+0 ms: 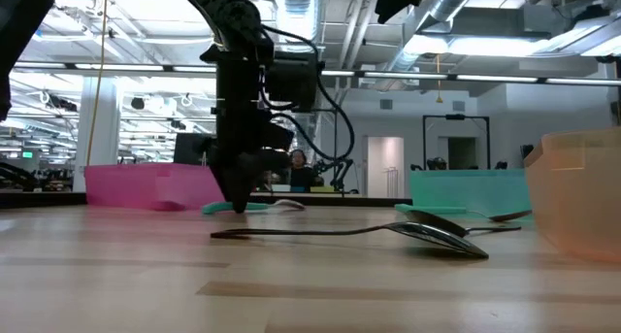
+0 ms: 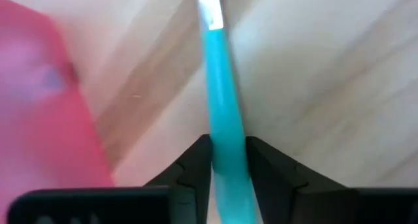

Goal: Sort silverware by color (type)
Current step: Put the blue spoon into the blue bin

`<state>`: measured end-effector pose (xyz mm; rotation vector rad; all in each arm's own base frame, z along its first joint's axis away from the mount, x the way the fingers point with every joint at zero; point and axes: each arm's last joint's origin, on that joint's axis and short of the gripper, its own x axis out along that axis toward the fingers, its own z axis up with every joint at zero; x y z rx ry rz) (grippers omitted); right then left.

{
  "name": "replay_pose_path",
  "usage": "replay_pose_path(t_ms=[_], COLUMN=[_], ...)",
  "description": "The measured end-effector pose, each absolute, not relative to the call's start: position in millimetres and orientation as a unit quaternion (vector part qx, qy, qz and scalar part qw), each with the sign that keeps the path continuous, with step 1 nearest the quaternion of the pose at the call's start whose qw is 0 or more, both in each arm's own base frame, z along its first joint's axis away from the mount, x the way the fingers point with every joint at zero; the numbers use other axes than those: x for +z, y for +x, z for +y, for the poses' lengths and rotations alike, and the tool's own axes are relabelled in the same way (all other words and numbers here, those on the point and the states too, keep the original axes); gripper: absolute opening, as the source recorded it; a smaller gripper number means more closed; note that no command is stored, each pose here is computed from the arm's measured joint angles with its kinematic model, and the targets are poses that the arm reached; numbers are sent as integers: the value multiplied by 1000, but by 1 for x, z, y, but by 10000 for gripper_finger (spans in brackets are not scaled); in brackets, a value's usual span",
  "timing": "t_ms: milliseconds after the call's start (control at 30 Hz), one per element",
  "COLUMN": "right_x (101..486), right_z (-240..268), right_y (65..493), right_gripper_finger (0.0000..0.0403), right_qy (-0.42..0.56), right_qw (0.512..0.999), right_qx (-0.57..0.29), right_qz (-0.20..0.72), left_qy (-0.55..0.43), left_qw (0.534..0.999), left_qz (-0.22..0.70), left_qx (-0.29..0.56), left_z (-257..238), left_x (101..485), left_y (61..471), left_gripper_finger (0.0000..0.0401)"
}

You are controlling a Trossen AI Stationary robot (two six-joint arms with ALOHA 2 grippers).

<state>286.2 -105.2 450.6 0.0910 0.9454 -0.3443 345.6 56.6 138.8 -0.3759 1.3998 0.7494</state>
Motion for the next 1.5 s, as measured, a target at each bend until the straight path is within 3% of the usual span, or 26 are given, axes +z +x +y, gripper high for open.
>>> replay_pose_path(t_ms=[133,400,533,700,1000,1133,1267,1500], right_x=[451,451,453,462,492,506,511,484], right_z=[-105,-104,-100,-91,-68,-58,-45,-24], right_y=[286,287,287,282,251,243,250,286], right_gripper_finger=[182,182,182,182,182,182,182,182], right_qy=[44,42,41,37,34,34,24,12], right_qw=[875,876,882,895,927,945,962,979], right_qx=[-165,-162,-155,-140,-129,-122,-97,-54], right_qz=[453,452,444,422,352,302,256,197], left_qy=[-187,-192,-196,-176,-246,-293,-274,-231], left_qw=[685,696,736,813,897,923,945,962], left_qz=[619,625,594,494,284,160,56,-60], left_qx=[335,298,260,254,232,193,168,130], left_z=[52,35,20,6,-18,-23,-24,-22], left_x=[139,143,158,188,182,196,220,265], left_y=[347,349,354,353,296,274,259,239], left_gripper_finger=[42,42,42,42,42,42,42,42])
